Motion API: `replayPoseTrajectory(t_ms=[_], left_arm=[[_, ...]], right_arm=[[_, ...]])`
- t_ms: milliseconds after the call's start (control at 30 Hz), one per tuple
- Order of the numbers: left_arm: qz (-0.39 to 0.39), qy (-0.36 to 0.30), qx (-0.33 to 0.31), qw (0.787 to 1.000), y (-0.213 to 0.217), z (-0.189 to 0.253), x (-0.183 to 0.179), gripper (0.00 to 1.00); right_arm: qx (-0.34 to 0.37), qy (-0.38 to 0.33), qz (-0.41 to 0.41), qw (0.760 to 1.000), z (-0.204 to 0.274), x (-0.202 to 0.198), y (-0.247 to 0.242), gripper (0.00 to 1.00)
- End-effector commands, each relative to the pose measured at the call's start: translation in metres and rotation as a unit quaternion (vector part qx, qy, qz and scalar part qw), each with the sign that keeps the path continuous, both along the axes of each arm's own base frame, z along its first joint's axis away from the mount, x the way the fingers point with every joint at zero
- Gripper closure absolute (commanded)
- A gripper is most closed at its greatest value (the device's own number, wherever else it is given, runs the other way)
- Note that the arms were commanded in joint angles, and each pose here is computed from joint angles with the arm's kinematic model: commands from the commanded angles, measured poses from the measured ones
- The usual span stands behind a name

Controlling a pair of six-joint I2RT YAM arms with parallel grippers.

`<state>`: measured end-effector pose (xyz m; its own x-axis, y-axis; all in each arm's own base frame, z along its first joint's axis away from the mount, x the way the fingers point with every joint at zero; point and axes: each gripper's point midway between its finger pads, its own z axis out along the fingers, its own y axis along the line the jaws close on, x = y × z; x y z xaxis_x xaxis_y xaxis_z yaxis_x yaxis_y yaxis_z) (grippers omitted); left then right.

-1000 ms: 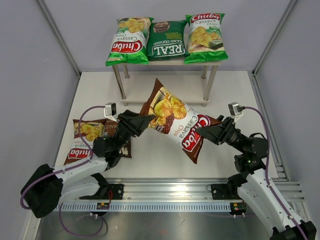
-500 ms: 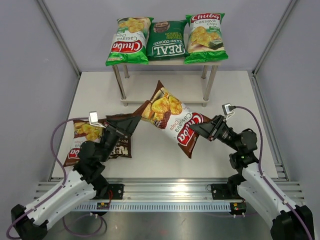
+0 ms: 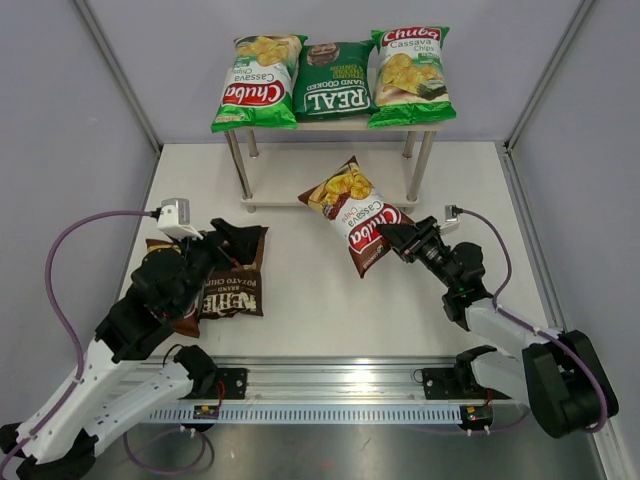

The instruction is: Place and organize the chips bags onto the shelf

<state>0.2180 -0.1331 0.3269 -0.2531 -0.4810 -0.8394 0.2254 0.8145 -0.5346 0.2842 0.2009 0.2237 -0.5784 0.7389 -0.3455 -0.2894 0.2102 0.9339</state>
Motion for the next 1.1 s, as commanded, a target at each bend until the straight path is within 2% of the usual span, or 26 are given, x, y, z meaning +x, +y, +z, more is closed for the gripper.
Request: replayPoseTrajectory(t_ms=[0, 67, 167, 200, 267, 300, 367, 400, 633, 900, 1067], left_arm=[[-0.039, 0.004, 0.106, 0.994, 0.009, -0.001, -0.015, 0.01], [-0.050, 0.007, 0.142, 0.989, 0.015, -0.004, -0.021, 0.01], [-0.054, 0.002, 0.163, 0.985, 0.026, 0.005, -0.032, 0.01], [-0.057, -0.006, 0.162, 0.985, 0.029, 0.011, -0.037, 0.01], [-0.064, -0.009, 0.173, 0.983, 0.033, 0.008, -0.043, 0.01], [-0.063, -0.012, 0.175, 0.982, 0.034, 0.007, -0.043, 0.01], [-0.056, -0.017, 0.180, 0.982, 0.037, -0.002, -0.041, 0.01], [-0.053, -0.016, 0.183, 0.982, 0.037, -0.008, -0.040, 0.01], [-0.051, -0.012, 0.191, 0.980, 0.035, -0.029, -0.034, 0.01], [-0.058, -0.017, 0.187, 0.980, 0.032, -0.031, -0.036, 0.01], [-0.063, -0.019, 0.186, 0.980, 0.031, -0.031, -0.036, 0.01]], right_arm=[[0.042, -0.123, -0.071, 0.989, 0.070, 0.031, -0.014, 0.67], [0.048, -0.110, -0.092, 0.988, 0.063, 0.053, -0.016, 0.67], [0.071, -0.152, -0.122, 0.978, 0.075, 0.073, -0.021, 0.67], [0.068, -0.142, -0.126, 0.980, 0.063, 0.084, -0.018, 0.67], [0.078, -0.161, -0.135, 0.975, 0.072, 0.098, -0.017, 0.67], [0.076, -0.148, -0.140, 0.976, 0.059, 0.110, -0.015, 0.68], [0.093, -0.171, -0.154, 0.969, 0.068, 0.122, -0.017, 0.69], [0.090, -0.152, -0.161, 0.971, 0.052, 0.133, -0.017, 0.69], [0.089, -0.141, -0.217, 0.962, 0.034, 0.182, -0.022, 0.68], [0.123, -0.059, -0.277, 0.951, -0.026, 0.214, -0.038, 0.68], [0.122, -0.034, -0.334, 0.934, -0.045, 0.208, -0.052, 0.69]])
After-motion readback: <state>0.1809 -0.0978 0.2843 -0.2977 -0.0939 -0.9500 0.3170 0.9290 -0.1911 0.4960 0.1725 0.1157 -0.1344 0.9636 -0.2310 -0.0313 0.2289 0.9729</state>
